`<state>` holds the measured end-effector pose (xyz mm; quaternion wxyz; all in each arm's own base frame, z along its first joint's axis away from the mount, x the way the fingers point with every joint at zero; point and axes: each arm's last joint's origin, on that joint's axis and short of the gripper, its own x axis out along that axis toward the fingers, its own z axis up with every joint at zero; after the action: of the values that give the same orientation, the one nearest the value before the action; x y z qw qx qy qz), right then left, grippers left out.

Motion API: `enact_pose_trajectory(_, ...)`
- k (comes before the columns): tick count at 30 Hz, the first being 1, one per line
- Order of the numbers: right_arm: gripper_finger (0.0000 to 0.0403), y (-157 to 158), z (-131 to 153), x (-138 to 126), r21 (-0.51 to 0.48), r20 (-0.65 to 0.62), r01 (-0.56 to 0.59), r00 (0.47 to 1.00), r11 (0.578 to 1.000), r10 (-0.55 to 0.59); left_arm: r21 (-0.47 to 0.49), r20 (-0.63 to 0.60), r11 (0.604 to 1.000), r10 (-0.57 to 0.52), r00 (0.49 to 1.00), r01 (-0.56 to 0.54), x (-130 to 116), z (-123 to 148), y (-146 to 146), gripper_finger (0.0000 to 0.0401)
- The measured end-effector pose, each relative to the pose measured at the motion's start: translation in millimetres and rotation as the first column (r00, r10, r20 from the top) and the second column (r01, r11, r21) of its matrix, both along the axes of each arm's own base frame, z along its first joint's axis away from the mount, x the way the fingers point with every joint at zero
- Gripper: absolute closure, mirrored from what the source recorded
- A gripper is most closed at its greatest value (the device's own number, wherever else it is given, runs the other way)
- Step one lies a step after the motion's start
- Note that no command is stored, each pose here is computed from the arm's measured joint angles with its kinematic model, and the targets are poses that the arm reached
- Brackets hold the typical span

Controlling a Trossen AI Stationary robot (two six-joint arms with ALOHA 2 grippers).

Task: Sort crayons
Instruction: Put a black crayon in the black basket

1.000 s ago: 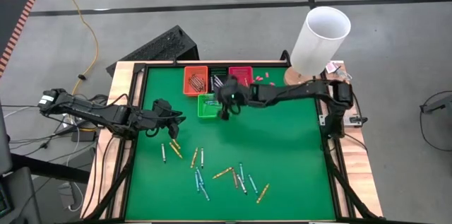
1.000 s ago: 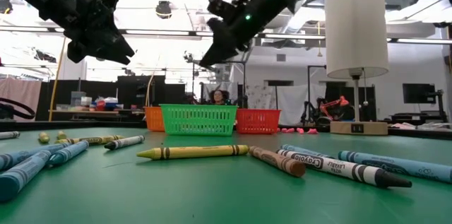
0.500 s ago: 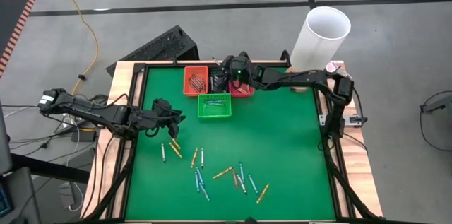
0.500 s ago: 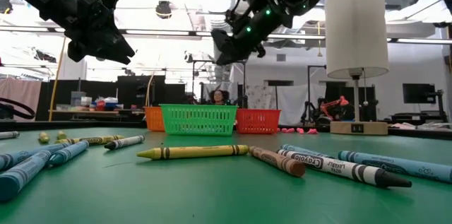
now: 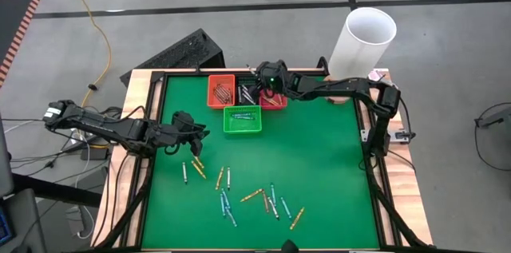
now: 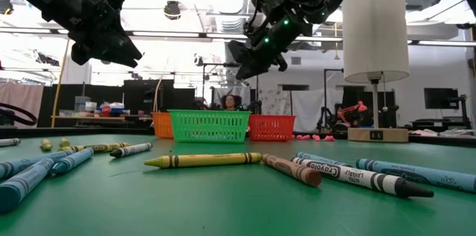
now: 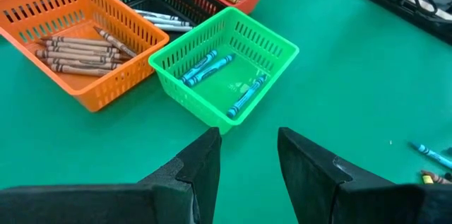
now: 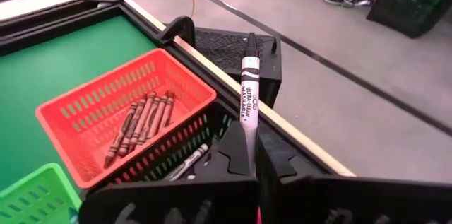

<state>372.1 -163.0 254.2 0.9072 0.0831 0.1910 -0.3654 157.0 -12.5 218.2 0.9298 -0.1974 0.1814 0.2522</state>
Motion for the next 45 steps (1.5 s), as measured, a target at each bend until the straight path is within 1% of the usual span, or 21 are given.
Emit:
enact_pose_trajectory(4,0.0397,0.2,-0.3,-0.1,0.056,0.046,0.030,0.998,0.998,-0.033,-0.001,0.002,1.000,0.001,1.000,-0.001,0.0,0.1,0.0,0.0270)
enact_pose_trajectory(11,0.0394,0.7,-3.1,-1.3,0.135,0.074,0.067,0.994,0.989,-0.077,-0.010,0.006,1.000,0.007,1.000,-0.007,0.1,0.1,0.0,0.0270)
enact_pose_trajectory(16,0.0393,1.7,-4.7,-1.6,0.188,0.089,0.062,0.993,0.980,-0.080,0.000,0.009,1.000,0.025,1.000,-0.025,-0.1,0.3,0.6,0.0270)
enact_pose_trajectory(18,0.0393,1.3,-9.1,1.7,0.199,0.098,0.064,0.992,0.978,-0.085,0.006,0.011,0.999,0.035,0.999,-0.035,-0.2,0.4,0.9,0.0270)
enact_pose_trajectory(21,0.0393,0.1,-22.4,6.3,0.254,0.094,0.062,0.992,0.965,-0.089,0.012,0.012,0.999,0.046,0.999,-0.046,-0.3,0.5,1.2,0.0270)
enact_pose_trajectory(23,0.0393,-1.2,-30.5,12.4,0.283,0.101,0.036,0.993,0.958,-0.067,0.013,0.012,0.999,0.046,0.999,-0.046,-0.3,0.5,1.2,0.0270)
enact_pose_trajectory(25,0.0393,-2.2,-40.7,17.7,0.302,0.080,0.024,0.996,0.953,-0.051,0.014,0.012,0.999,0.046,0.999,-0.046,-0.3,0.6,1.2,0.0270)
enact_pose_trajectory(29,0.0393,-5.5,-52.5,26.7,0.308,0.059,0.025,0.997,0.951,-0.045,0.016,0.010,0.999,0.045,0.999,-0.045,-0.4,0.5,1.2,0.0270)
enact_pose_trajectory(33,0.0393,-8.7,-54.9,33.8,0.296,0.061,0.018,0.997,0.955,-0.038,0.019,0.005,0.999,0.043,0.999,-0.043,-0.5,0.2,1.2,0.0270)
enact_pose_trajectory(37,0.0386,-9.0,-54.8,34.6,0.277,0.048,0.012,0.998,0.961,-0.026,0.019,0.002,0.999,0.043,0.999,-0.043,-0.6,0.0,1.3,0.0270)
enact_pose_trajectory(39,0.0375,-8.9,-53.9,34.4,0.262,0.039,0.005,0.999,0.965,-0.016,0.019,0.003,0.999,0.043,0.999,-0.043,-0.6,0.0,1.3,0.0270)
enact_pose_trajectory(45,0.0325,-9.0,-52.0,33.9,0.256,0.041,0.004,0.999,0.967,-0.016,0.019,0.003,0.999,0.043,0.999,-0.043,-0.6,0.0,1.3,0.0270)
